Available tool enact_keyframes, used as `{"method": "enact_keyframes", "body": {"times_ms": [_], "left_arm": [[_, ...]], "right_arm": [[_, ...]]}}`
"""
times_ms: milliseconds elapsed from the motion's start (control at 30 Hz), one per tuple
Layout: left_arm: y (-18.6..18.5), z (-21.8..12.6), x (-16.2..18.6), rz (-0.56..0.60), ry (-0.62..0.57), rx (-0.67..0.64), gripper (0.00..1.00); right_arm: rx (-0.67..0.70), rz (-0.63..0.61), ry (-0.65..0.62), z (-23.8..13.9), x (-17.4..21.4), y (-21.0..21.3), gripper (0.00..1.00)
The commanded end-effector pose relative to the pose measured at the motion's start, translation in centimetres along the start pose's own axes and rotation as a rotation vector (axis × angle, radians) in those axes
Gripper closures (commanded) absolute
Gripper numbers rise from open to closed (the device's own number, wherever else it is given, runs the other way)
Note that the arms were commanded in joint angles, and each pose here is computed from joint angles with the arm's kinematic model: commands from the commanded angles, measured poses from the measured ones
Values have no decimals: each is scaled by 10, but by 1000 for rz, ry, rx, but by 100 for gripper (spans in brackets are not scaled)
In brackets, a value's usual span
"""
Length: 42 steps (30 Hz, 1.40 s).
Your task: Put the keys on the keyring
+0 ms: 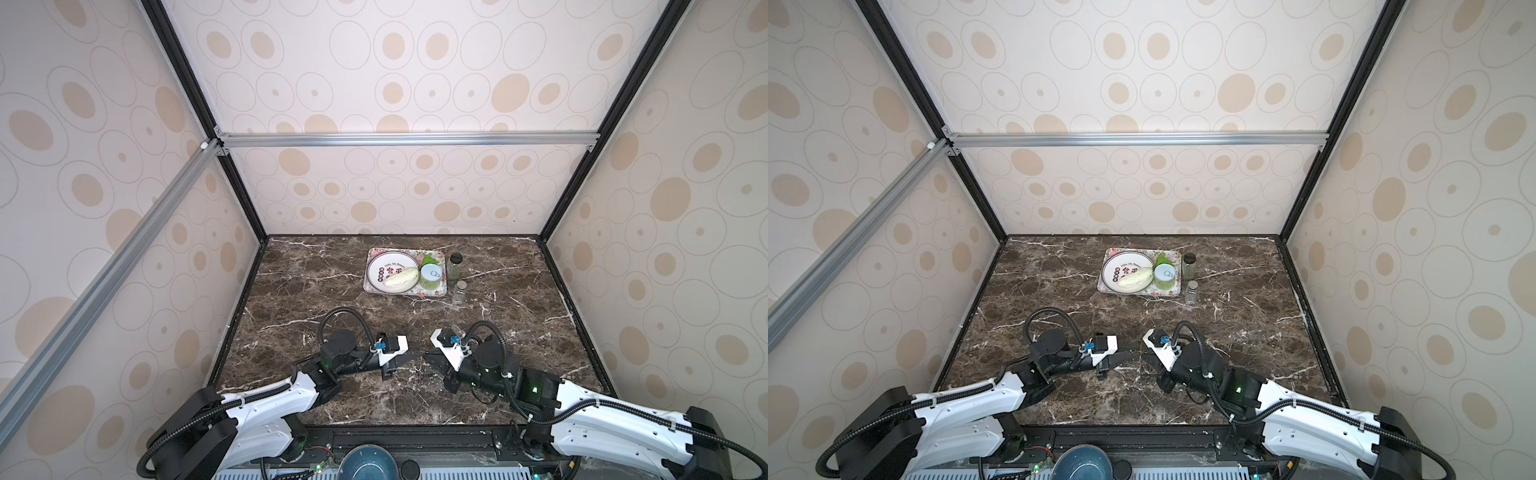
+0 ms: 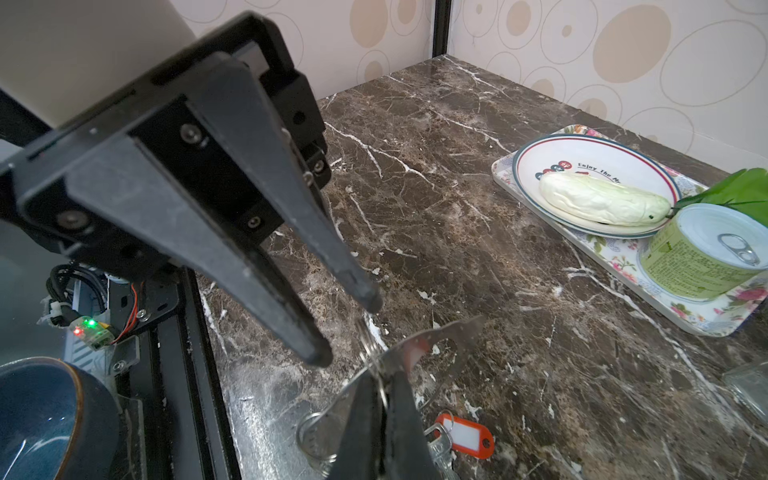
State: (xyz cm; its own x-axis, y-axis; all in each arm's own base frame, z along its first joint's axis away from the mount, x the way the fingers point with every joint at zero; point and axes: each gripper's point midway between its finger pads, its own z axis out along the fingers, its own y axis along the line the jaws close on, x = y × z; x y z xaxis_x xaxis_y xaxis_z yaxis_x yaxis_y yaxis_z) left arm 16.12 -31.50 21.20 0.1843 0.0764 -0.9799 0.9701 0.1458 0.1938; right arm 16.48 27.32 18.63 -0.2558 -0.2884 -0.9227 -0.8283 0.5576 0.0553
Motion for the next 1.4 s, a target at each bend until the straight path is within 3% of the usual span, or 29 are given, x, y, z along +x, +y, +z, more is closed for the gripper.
{"method": "enact_keyframes", "body": {"times_ms": [0,1033,1233,1367], "left_arm": [[-4,6,-16,43,-26,40,83],[1,12,-5,38,29,33,88],[0,11,-7,44,20,35,100],[-2,10,-9,43,9,40,100]], "right_arm": [[-23,-11,-80,-7,-25,6,100],[-36,-11,-100,-11,-28,8,100],[-29,-9,-98,-10,-27,7,100],[-13,0,-107,-10,-28,4,100]]}}
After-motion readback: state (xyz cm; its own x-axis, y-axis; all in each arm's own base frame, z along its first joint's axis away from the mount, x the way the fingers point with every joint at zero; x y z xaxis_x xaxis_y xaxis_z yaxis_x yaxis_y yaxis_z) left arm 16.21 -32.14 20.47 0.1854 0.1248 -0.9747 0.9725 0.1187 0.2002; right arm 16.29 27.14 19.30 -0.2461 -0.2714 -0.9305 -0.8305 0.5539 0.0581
